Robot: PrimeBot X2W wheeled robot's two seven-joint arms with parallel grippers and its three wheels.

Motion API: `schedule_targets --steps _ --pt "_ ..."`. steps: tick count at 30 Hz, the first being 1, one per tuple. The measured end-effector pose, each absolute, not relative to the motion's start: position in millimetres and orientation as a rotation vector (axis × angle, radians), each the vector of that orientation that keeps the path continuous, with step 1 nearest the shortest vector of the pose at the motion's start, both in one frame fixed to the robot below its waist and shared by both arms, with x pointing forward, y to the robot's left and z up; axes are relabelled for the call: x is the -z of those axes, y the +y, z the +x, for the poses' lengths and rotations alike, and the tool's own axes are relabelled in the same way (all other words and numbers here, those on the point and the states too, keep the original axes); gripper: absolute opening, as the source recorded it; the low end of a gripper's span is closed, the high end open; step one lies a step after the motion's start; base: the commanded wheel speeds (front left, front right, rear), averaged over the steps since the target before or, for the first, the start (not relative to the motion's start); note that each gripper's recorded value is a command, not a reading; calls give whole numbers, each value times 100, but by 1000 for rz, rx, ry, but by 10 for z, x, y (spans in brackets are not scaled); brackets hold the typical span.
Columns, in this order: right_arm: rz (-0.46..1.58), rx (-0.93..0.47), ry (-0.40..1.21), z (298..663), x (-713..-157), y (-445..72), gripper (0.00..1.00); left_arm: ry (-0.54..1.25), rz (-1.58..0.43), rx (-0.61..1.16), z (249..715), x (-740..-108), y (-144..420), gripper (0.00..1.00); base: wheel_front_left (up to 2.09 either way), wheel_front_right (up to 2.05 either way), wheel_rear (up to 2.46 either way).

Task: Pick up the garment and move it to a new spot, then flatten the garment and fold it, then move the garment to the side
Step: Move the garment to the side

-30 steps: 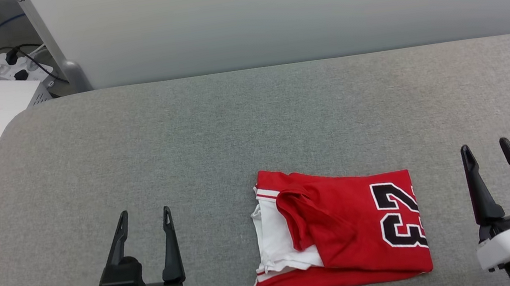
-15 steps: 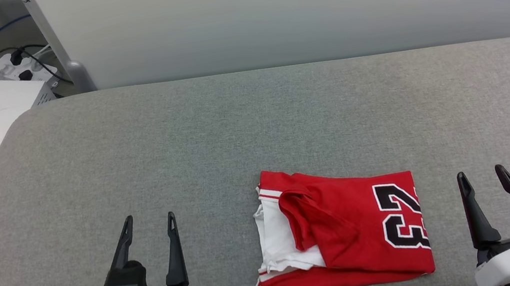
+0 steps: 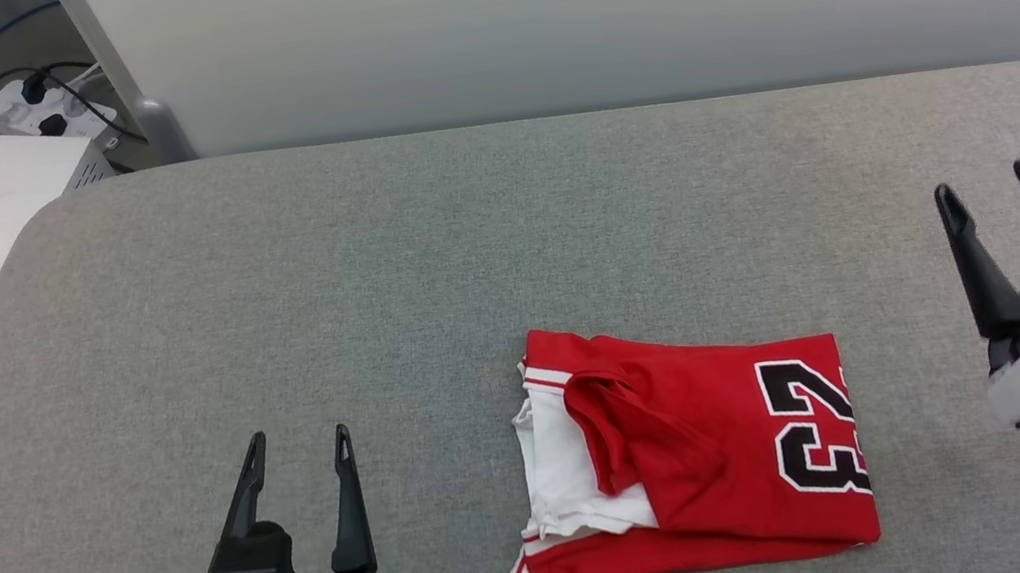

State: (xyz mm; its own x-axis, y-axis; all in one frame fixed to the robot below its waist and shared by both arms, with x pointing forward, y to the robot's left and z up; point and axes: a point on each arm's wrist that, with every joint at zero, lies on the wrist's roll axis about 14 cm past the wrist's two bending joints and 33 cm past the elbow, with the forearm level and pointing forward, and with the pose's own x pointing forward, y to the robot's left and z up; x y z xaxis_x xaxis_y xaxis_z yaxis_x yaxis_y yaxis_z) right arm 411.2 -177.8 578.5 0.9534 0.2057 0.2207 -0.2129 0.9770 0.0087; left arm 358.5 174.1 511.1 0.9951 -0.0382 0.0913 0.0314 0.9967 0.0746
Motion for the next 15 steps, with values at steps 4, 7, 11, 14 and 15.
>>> schedule_targets --steps 4,7,11,14,15 --pt "63 -286 -23 4317 -5744 -1726 100 -82 74 25 3584 -5079 1775 100 0 0 0" --pt "87 -339 211 4348 -5503 -1723 100 -72 75 18 3586 -5049 1799 100 0 0 0" --pt "157 -383 516 4247 -5113 -1755 100 -63 75 9 3604 -5020 1826 100 0 0 0" --pt "216 -405 696 4142 -4841 -1755 100 -61 76 4 3634 -5016 1845 100 0 0 0" --pt "227 -410 750 4105 -4748 -1747 100 -61 77 2 3644 -5015 1853 100 0 0 0"
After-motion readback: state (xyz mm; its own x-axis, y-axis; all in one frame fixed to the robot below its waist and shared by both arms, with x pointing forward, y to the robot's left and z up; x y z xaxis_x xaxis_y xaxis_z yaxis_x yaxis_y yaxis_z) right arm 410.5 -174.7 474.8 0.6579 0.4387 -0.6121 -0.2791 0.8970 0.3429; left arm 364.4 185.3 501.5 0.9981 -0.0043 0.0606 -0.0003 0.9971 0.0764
